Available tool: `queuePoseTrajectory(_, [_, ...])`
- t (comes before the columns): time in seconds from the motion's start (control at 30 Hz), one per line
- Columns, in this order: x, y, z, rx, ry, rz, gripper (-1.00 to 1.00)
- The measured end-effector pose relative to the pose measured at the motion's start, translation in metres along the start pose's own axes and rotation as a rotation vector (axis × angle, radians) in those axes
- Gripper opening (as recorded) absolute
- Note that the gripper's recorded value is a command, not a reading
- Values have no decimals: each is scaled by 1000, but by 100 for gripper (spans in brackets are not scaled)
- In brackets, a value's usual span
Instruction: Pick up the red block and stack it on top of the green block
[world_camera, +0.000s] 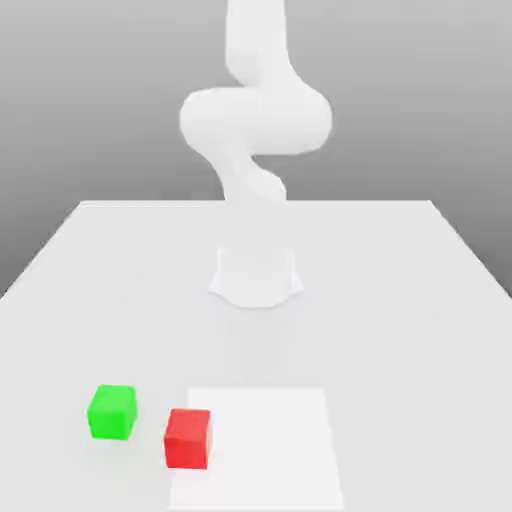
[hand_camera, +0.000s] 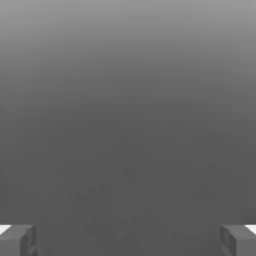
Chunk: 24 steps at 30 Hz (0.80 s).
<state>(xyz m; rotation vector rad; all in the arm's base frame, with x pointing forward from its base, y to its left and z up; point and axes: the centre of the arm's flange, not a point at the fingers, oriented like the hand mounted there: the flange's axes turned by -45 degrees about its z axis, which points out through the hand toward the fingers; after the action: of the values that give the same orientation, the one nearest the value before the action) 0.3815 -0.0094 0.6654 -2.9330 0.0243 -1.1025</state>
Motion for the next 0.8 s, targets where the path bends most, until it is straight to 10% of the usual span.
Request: queuePoseTrajectory(0.8, [-279, 80, 383, -28, -713, 36, 0])
